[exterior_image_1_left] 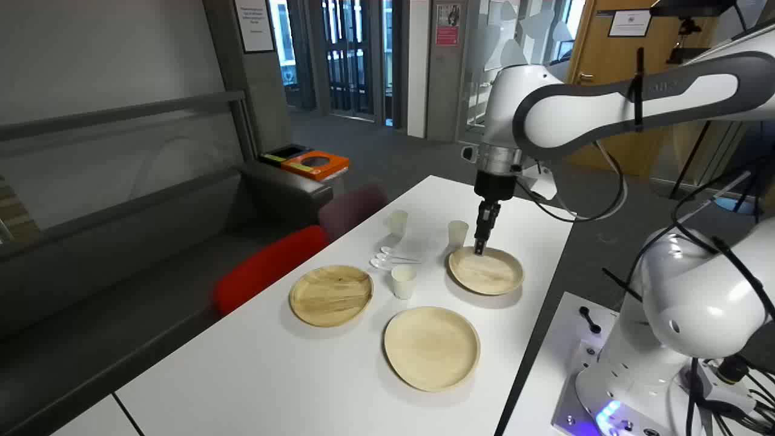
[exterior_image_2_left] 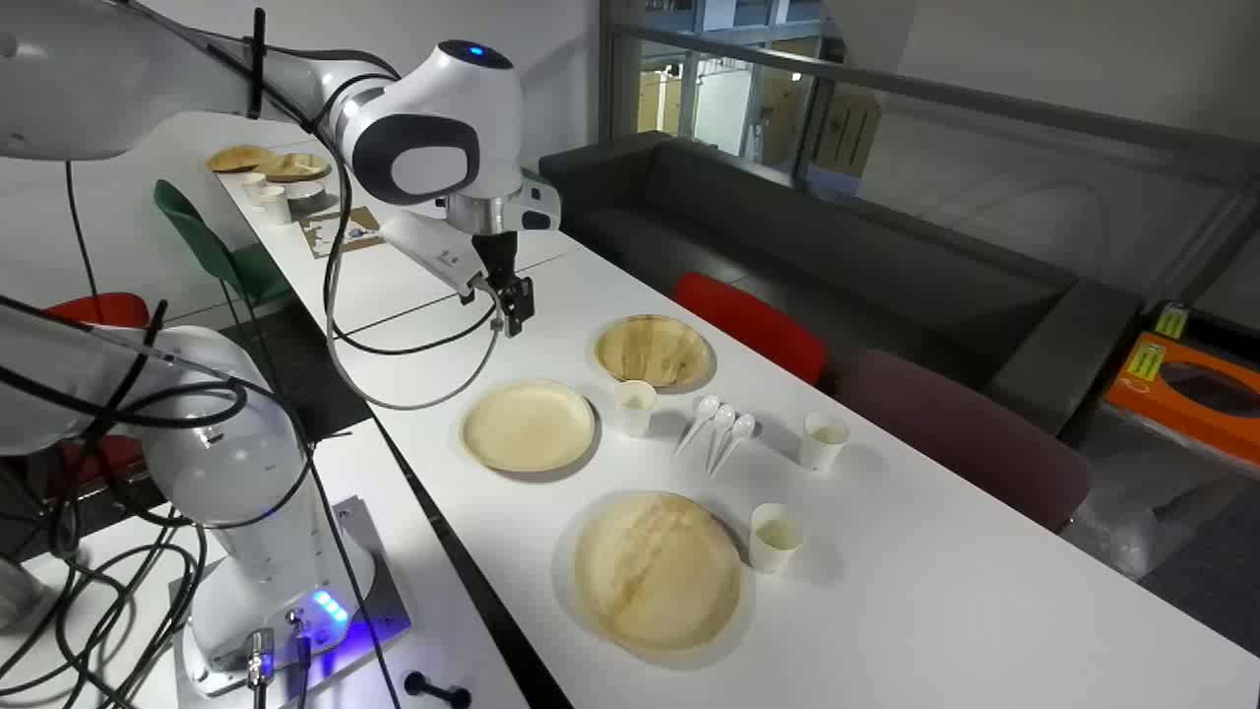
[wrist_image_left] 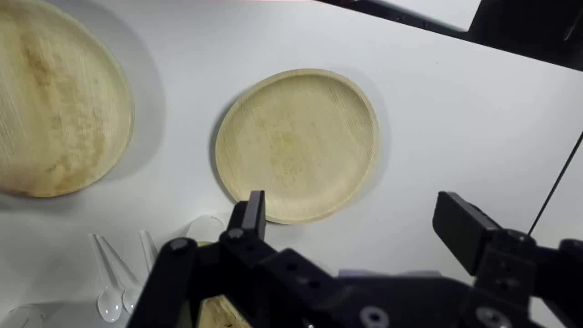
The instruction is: Shift the cup to the left, then move it closer to the plate
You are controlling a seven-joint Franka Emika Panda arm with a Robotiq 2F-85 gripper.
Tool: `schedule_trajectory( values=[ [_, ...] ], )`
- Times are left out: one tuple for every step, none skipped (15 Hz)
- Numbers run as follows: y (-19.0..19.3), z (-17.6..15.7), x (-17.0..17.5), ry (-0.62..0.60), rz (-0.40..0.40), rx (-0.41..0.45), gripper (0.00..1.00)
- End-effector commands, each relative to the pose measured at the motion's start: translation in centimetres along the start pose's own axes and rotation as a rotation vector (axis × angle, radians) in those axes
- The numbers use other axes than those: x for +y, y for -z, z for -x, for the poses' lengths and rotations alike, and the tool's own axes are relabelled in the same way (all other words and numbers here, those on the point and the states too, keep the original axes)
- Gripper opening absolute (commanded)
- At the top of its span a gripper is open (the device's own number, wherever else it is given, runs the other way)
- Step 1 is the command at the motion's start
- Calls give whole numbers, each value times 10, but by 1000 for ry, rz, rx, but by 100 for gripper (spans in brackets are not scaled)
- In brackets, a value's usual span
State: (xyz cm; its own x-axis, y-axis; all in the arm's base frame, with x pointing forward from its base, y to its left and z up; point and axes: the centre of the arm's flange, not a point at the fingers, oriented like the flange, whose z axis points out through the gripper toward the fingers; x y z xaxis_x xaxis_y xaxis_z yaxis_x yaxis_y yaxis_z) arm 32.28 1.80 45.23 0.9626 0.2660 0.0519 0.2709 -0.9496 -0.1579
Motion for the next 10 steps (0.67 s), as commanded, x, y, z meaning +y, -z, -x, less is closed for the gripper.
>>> schedule_trajectory(
  values=[
    [-1, 0, 0, 0, 0, -2, 100],
    [0, 0, 0, 0, 0, -1, 100],
    [0, 0, 0, 0, 0, -1, 100],
    [-2, -4, 1, -5, 7, -2, 100],
    [-4, -8, 3, -12, 18, 1, 100],
    [-5, -14, 6, -22, 25, 4, 100],
    [-6, -18, 9, -34, 32, 11, 100],
    [-8, -24, 14, -46, 34, 18, 100],
    [-10, -29, 18, -57, 39, 28, 100],
    [-12, -35, 23, -69, 42, 36, 100]
  ],
)
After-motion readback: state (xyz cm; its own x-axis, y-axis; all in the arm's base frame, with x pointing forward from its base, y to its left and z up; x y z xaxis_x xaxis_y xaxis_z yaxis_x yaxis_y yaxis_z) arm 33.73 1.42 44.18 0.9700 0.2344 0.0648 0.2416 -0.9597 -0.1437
